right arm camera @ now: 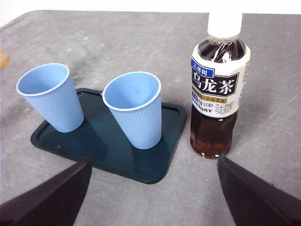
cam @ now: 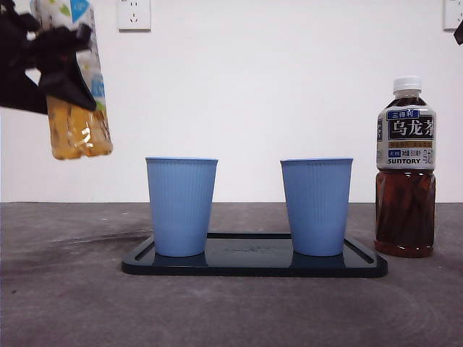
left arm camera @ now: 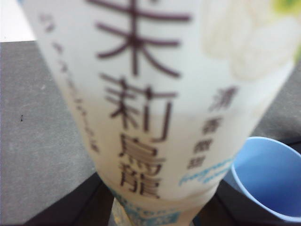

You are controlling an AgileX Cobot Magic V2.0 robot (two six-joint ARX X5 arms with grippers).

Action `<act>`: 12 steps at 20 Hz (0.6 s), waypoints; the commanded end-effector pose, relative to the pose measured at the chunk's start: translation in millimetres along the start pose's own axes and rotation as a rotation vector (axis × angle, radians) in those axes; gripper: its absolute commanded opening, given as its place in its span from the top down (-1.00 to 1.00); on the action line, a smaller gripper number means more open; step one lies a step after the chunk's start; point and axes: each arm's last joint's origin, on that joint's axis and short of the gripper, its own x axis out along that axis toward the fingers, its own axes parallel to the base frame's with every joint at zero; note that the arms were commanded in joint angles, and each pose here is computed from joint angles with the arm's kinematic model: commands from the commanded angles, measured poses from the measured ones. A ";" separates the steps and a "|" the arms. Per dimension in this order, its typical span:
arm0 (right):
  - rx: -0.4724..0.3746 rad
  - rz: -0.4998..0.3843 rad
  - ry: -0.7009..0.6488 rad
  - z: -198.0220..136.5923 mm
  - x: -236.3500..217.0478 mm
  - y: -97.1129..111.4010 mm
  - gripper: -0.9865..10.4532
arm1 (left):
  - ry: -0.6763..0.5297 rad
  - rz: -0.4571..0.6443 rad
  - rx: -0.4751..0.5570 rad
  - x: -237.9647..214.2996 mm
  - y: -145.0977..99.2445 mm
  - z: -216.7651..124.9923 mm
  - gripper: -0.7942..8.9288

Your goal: Pour the drink into the cup

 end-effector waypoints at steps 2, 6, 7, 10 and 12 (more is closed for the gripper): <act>-0.004 -0.009 -0.024 4.5 -2.6 1.0 0.08 | -0.031 0.003 -0.011 18.9 0.6 -6.5 0.47; -0.003 -0.010 -0.024 4.5 -2.6 0.9 0.08 | 0.007 0.017 -0.005 47.5 3.2 -23.6 0.48; -0.003 -0.010 -0.024 4.5 -2.6 0.9 0.08 | 0.012 0.018 -0.005 54.0 3.3 -28.0 0.51; -0.003 -0.017 -0.026 4.6 -2.6 0.7 0.08 | 0.037 0.020 -0.004 65.9 3.6 -38.7 0.53; -0.003 -0.021 -0.027 4.6 -2.6 0.6 0.08 | 0.057 0.022 -0.003 71.4 3.9 -44.9 0.53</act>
